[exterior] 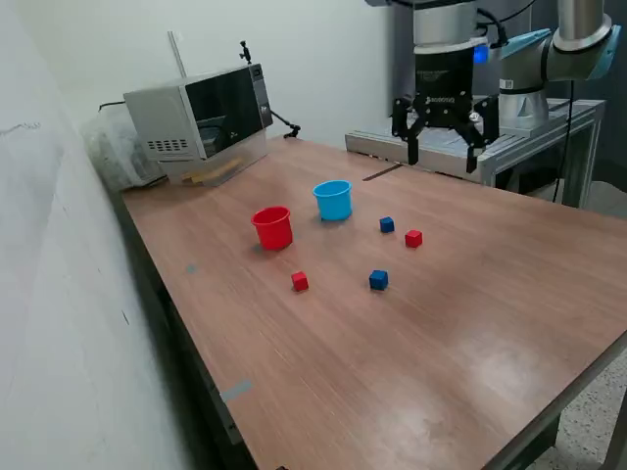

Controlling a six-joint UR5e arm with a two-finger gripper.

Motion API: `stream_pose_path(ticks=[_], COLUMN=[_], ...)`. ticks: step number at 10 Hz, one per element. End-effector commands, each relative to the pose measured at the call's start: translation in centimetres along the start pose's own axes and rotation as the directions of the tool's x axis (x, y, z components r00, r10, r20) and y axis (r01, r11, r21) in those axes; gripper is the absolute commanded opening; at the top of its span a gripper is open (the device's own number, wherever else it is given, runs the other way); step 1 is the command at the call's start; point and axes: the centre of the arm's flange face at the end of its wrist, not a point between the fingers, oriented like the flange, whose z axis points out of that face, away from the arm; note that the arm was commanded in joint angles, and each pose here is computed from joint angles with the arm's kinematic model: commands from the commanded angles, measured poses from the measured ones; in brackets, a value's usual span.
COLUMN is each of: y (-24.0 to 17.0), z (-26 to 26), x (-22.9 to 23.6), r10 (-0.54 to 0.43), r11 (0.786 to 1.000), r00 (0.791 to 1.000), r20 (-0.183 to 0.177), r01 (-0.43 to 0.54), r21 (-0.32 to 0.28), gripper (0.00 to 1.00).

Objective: Place red objects in the red bin, and blue objects in the blue bin.

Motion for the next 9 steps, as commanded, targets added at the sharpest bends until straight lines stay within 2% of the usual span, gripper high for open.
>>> stream_pose_path(ticks=[1,3,5,6,8,9], y=[3.8,5.7,7.4,7.9,9.1,9.8], z=[4.5,8.5,10.0,10.6,12.3,12.0], x=[-6.6,-7.8,-7.5,-7.3,-6.5,-7.0], r10=[0.088,0.111,0.255,0.296,0.313,0.381], r11=[0.996,0.993,0.965,0.953,0.947,0.921], r00=[0.996,0.994,0.967,0.955,0.95,0.925], r20=[0.003,0.006,-0.002,-0.005,-0.005,0.005], r01=[-0.088,-0.11,-0.255,-0.295,-0.313,-0.379], r21=[-0.026,-0.041,-0.067,-0.074,-0.073,-0.094], gripper=[1.0,1.0,1.0,1.0,1.0,1.0])
